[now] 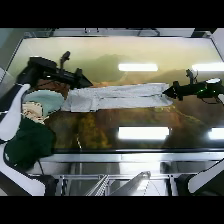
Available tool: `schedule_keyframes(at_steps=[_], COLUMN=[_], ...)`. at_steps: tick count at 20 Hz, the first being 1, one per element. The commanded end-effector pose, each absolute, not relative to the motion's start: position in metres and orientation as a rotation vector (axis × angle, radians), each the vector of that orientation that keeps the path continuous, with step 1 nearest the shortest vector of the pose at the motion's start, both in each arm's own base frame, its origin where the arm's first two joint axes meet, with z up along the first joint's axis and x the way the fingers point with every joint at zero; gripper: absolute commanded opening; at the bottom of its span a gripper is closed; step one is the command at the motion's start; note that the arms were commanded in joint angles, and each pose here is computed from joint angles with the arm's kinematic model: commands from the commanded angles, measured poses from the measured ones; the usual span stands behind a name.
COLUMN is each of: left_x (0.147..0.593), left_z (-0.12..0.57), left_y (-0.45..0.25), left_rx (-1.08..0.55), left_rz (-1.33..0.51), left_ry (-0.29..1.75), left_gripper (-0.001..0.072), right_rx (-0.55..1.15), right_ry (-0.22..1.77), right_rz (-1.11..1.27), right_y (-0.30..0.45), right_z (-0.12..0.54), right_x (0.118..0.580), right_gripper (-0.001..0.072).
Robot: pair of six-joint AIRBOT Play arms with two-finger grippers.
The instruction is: Fold the shirts.
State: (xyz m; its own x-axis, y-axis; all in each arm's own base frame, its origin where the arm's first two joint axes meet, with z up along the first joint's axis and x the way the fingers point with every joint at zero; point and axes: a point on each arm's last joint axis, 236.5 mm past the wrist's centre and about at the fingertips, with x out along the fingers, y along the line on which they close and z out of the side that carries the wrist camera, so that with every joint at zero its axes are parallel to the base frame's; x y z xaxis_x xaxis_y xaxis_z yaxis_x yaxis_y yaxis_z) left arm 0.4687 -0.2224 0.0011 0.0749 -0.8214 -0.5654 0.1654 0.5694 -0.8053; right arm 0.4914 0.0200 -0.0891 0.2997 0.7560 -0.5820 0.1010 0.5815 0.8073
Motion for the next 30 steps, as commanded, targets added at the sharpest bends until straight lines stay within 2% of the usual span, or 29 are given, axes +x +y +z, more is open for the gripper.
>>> schedule_keyframes(at_steps=[1, 5, 7, 13, 17, 20, 23, 25, 27, 30], left_x=[0.488, 0.487, 0.484, 0.463, 0.446, 0.443, 0.446, 0.448, 0.457, 0.486], left_z=[-0.038, -0.102, -0.113, -0.137, -0.129, -0.104, -0.057, -0.018, 0.03, 0.106], left_y=[-0.292, -0.335, -0.358, -0.387, -0.416, -0.426, -0.436, -0.426, -0.382, -0.263], left_rx=[-0.499, -0.272, -0.217, -0.224, -0.358, -0.405, -0.444, -0.404, -0.316, -0.225], left_rz=[-0.795, -0.666, -0.69, -0.692, -0.752, -0.805, -0.895, -0.958, -0.969, -0.806], left_ry=[1.246, 1.345, 1.352, 1.408, 1.435, 1.416, 1.342, 1.28, 1.218, 1.109], left_gripper=[0.0001, 0.0001, 0.0001, 0.0002, 0.0002, 0.0003, 0.0004, 0.0005, 0.0003, 0.0004], right_rx=[0.886, 0.875, 0.878, 0.88, 0.979, 0.98, 0.86, 0.808, 0.739, 0.697], right_ry=[1.197, 1.162, 1.155, 1.152, 1.024, 0.856, 0.844, 0.86, 0.909, 0.964], right_rz=[0.635, 0.664, 0.669, 0.733, 0.883, 1.022, 1.108, 1.142, 1.159, 1.144], right_y=[0.021, 0.002, -0.005, -0.004, 0.016, 0.052, 0.126, 0.186, 0.249, 0.322], right_z=[-0.048, -0.017, -0.009, 0.004, 0.057, 0.123, 0.155, 0.158, 0.142, 0.112], right_x=[0.48, 0.469, 0.464, 0.453, 0.458, 0.467, 0.471, 0.473, 0.465, 0.455], right_gripper=[0.0015, 0.0015, 0.0015, 0.0015, 0.0015, 0.0015, 0.0015, 0.0015, 0.0015, 0.0015])
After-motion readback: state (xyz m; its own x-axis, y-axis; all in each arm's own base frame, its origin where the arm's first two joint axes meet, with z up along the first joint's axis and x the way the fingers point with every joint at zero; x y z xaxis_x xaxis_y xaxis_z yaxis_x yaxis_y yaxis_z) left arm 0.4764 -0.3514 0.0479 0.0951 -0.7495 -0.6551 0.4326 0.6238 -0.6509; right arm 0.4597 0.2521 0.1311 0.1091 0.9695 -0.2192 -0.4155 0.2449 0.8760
